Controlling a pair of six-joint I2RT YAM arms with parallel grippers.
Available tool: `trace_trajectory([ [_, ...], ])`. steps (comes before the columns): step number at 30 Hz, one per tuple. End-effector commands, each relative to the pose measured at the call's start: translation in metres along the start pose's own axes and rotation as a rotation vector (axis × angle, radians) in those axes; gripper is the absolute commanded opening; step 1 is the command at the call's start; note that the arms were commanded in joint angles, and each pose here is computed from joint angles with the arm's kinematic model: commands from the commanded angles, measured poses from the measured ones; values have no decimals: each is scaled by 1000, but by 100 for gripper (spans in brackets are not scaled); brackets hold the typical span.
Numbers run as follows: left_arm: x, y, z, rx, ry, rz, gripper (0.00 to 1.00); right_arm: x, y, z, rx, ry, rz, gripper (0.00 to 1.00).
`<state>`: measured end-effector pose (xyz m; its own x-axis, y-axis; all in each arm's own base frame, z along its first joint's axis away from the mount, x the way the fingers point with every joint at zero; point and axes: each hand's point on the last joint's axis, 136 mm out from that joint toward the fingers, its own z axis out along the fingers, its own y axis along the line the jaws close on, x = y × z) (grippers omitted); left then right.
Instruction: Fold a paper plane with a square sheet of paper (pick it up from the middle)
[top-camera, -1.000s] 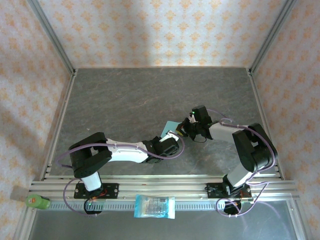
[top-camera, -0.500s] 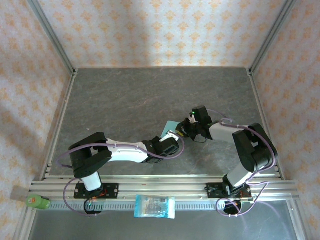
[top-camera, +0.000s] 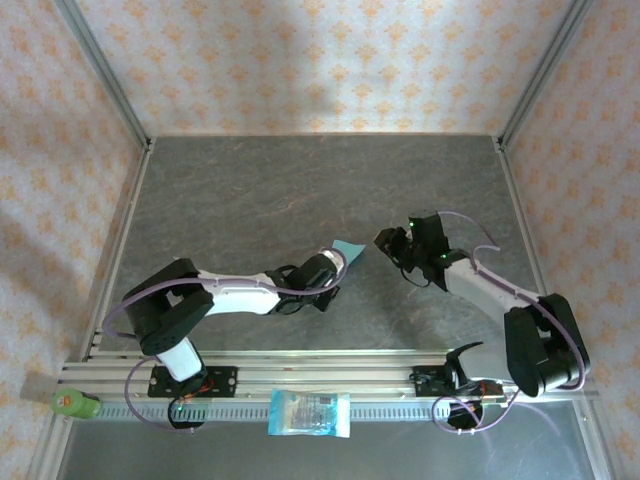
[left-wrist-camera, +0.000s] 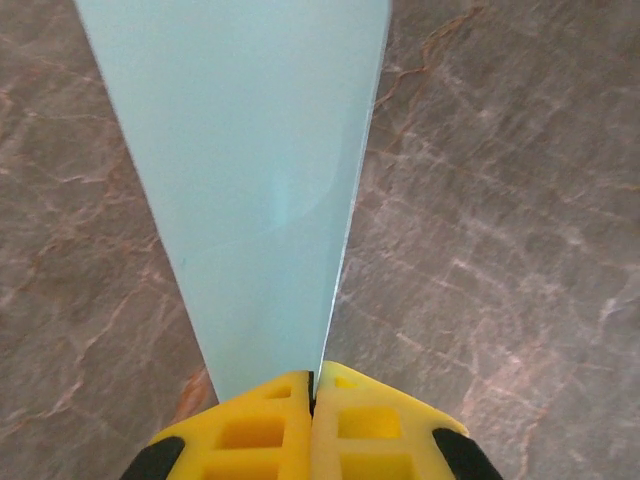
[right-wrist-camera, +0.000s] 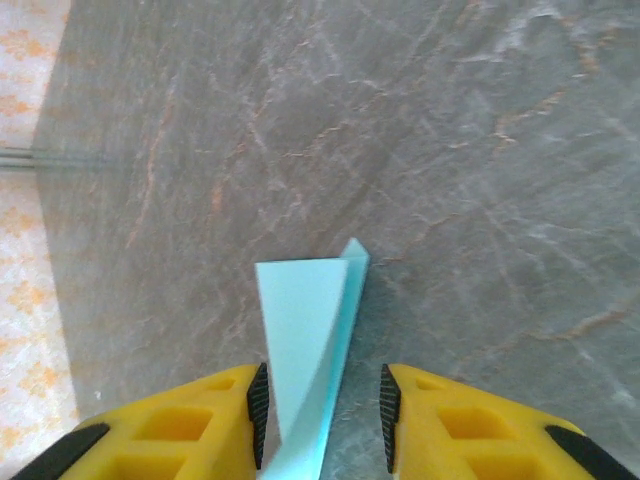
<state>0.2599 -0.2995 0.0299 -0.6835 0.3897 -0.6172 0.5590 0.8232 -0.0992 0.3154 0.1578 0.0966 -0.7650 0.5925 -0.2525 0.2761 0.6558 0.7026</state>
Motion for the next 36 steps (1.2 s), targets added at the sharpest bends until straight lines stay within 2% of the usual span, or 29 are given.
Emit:
trace_trajectory([
  [1, -8, -21, -4, 149, -25, -62, 0, -5, -15, -4, 47, -59, 2, 36],
  [17, 3, -18, -1, 231, -37, -175, 0, -2, -14, -7, 8, -62, 17, 36],
  [28, -5, -25, -6, 386, -58, -264, 0, 28, 4, 8, -110, 129, 43, 37],
  [33, -4, -33, -2, 478, -31, -322, 0, 29, 8, 3, -147, 115, 9, 37],
  [36, -4, -39, 3, 529, -5, -359, 0, 21, 2, -7, -152, 14, -68, 34],
])
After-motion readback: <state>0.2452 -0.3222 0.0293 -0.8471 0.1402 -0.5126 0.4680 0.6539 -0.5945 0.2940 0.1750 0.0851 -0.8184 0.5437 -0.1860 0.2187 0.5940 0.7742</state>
